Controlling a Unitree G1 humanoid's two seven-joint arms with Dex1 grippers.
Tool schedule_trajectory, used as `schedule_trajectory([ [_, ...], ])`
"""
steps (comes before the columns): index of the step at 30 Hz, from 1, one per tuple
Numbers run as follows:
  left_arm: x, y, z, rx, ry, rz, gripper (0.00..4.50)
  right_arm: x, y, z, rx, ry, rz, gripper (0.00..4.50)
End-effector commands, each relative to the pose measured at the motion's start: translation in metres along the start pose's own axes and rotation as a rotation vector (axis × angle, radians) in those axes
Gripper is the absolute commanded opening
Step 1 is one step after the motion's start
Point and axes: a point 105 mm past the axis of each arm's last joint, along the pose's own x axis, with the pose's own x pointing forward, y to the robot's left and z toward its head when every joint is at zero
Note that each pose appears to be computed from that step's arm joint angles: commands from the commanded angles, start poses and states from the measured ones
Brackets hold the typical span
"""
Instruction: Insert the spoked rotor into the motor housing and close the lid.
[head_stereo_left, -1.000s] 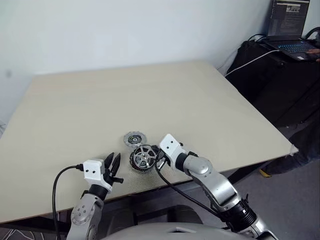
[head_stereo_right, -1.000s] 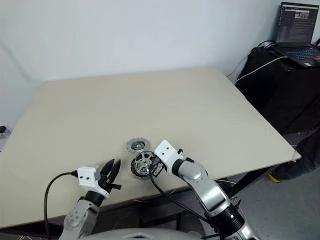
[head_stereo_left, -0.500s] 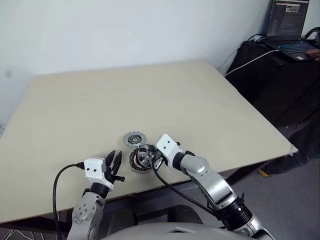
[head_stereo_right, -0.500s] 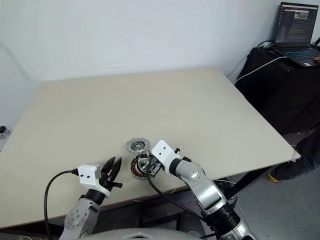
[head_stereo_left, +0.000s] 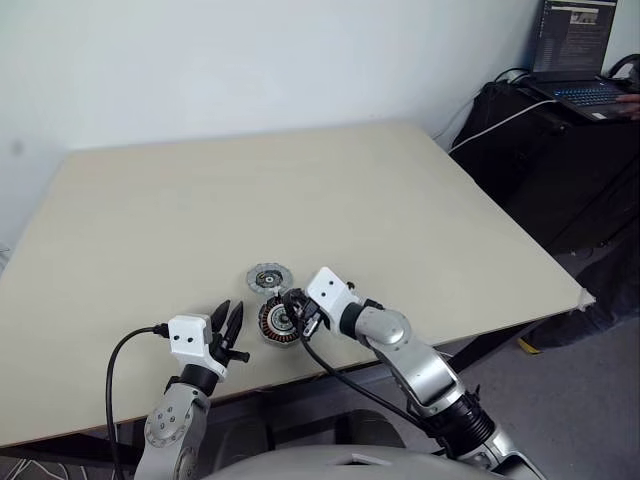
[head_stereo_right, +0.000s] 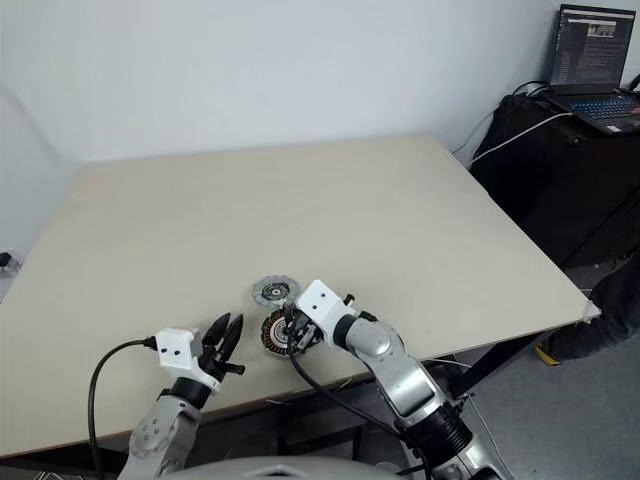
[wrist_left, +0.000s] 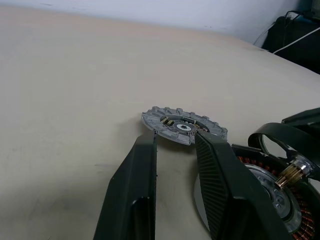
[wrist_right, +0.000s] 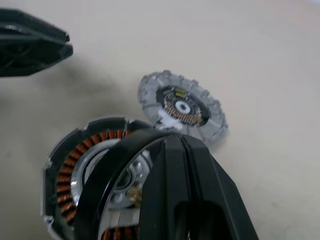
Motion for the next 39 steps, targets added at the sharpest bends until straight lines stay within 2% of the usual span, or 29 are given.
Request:
schedule_trajectory([
  [1, 0.004, -0.005, 0.016, 0.017, -0.06, -0.016, 1.23, -0.002, -0.017, 0.011, -0.031, -0.025, -0.072, 0.04],
  [13, 0.004, -0.006, 0.014, 0.014, -0.055, -0.022, 1.23, -0.019, -0.017, -0.011, -0.08, 0.107, -0.033, 0.04],
  [26, 0.004, -0.005, 0.013, 0.014, -0.05, -0.019, 1.23, -0.016, 0.0, 0.004, -0.068, 0.041, 0.107, 0.04],
  [39, 0.003, -0.004, 0.013, 0.012, -0.051, -0.012, 1.23, 0.001, 0.016, 0.018, -0.009, -0.012, 0.182, 0.04],
])
